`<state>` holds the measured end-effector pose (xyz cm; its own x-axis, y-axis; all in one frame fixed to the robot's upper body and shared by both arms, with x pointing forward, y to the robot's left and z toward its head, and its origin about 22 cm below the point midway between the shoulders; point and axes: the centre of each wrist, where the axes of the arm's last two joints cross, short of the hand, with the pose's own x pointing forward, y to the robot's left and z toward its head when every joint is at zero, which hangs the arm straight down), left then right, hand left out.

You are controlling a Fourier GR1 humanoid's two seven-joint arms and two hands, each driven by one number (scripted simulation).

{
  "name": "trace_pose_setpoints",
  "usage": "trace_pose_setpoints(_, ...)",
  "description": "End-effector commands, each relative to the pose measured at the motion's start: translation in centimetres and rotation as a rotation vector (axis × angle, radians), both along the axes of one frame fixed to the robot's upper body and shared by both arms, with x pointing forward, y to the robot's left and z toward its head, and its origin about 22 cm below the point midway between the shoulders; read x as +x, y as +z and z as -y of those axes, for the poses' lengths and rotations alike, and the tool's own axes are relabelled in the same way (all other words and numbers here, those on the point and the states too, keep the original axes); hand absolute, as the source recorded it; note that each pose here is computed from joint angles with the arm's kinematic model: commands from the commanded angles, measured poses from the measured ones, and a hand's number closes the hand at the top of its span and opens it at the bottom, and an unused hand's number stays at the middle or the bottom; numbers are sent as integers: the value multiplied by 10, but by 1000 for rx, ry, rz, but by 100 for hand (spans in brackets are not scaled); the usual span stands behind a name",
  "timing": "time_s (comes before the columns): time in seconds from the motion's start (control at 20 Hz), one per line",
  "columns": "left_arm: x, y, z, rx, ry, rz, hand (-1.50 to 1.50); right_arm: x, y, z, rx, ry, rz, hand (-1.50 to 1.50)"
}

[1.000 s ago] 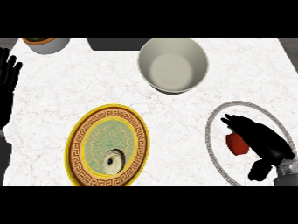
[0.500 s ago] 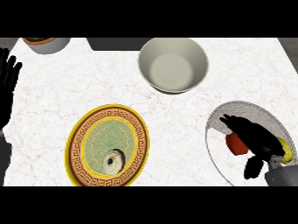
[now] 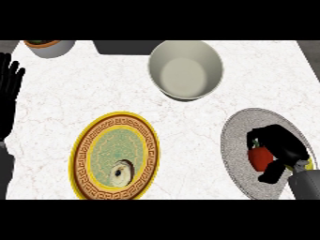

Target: Pick the bell pepper from the placemat and place it in the bowl

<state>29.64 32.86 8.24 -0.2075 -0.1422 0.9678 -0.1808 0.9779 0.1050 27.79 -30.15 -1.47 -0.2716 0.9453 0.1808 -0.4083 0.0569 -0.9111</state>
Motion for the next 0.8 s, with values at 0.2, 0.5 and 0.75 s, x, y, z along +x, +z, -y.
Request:
trace_pose_setpoints(0.2, 3, -1, 7, 5, -42, 1, 0, 36, 72, 147, -31, -291, 41, 150)
trace_pose_setpoints(0.5, 8, -1, 28, 4, -60, 25, 0, 33, 101, 206, -75, -370, 68, 150)
trace_pose_setpoints(0.75, 6, 1, 12, 1, -59, 24, 0, 32, 127, 228, -87, -410, 236, 150)
